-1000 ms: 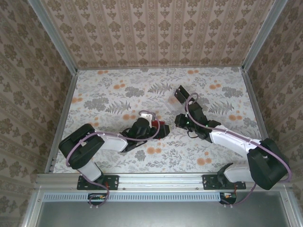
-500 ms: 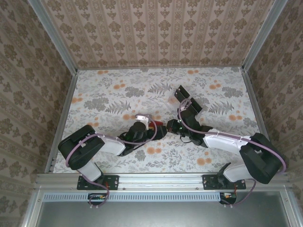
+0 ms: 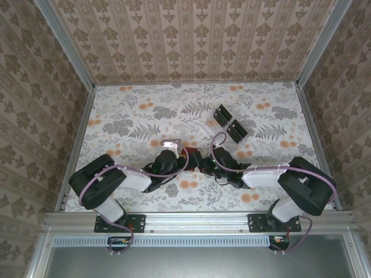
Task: Put the credit cards into the card holder
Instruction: Close the card holder at the center of the table, then close the button on the card holder.
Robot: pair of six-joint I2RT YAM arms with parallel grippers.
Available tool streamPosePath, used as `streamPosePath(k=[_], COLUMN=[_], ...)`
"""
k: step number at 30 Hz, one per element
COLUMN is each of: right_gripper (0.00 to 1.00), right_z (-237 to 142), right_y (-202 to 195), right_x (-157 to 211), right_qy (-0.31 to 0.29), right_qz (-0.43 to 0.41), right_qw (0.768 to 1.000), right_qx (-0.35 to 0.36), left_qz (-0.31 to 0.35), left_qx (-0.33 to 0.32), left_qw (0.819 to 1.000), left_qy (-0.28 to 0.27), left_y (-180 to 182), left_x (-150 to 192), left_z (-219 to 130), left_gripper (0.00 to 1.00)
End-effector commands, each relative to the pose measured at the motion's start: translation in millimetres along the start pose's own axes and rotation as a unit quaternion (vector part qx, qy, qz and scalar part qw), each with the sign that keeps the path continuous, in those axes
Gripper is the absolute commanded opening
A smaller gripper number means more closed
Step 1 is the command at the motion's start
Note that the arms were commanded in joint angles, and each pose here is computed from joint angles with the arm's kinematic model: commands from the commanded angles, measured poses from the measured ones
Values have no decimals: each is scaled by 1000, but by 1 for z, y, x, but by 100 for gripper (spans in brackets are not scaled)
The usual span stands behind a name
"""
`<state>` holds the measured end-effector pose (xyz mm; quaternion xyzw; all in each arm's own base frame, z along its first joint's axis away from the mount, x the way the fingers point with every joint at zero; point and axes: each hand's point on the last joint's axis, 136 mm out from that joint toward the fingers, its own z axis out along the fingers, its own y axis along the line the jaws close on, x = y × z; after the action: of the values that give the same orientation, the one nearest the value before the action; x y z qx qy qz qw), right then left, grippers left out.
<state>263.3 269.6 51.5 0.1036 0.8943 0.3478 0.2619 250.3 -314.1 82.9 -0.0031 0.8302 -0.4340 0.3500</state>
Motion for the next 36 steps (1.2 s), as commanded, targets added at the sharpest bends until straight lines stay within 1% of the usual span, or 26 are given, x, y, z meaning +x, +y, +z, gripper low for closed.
streamPosePath(k=[1,11,14,18,20,23,25,28,31,36], right_gripper=[0,0,0,0,0,0,0,0,0,0], right_z=[-2,0,2,13,20,27,29,31,37,47], right_y=[18,40,48,57,56,47,40,29,22,14], right_x=[-6,-10,-8,-3,0,5,9,13,15,16], right_qy=[-1,-10,-6,12,20,28,33,38,45,58], right_qz=[-1,1,-3,-12,-13,-12,-12,-19,-30,-43], right_qw=[1000,998,997,997,997,998,998,999,998,997], right_qx=[-25,-66,-72,-73,-67,-53,-43,-26,-14,-10], left_qz=[-14,-22,-21,-13,-1,33,59,108,145,154], left_qx=[12,20,8,-43,-80,-139,-169,-205,-204,-191], left_qw=[1000,999,999,999,997,990,983,967,956,953], left_qy=[-17,-40,-41,-29,-18,15,47,109,152,180], left_y=[-13,-19,-17,2,16,35,46,60,66,73], left_x=[-19,-43,-54,-74,-84,-96,-100,-96,-85,-72], left_z=[-3,-9,-13,-21,-28,-40,-45,-45,-38,-25], left_gripper=[100,100,100,100,100,100,100,100,100,100])
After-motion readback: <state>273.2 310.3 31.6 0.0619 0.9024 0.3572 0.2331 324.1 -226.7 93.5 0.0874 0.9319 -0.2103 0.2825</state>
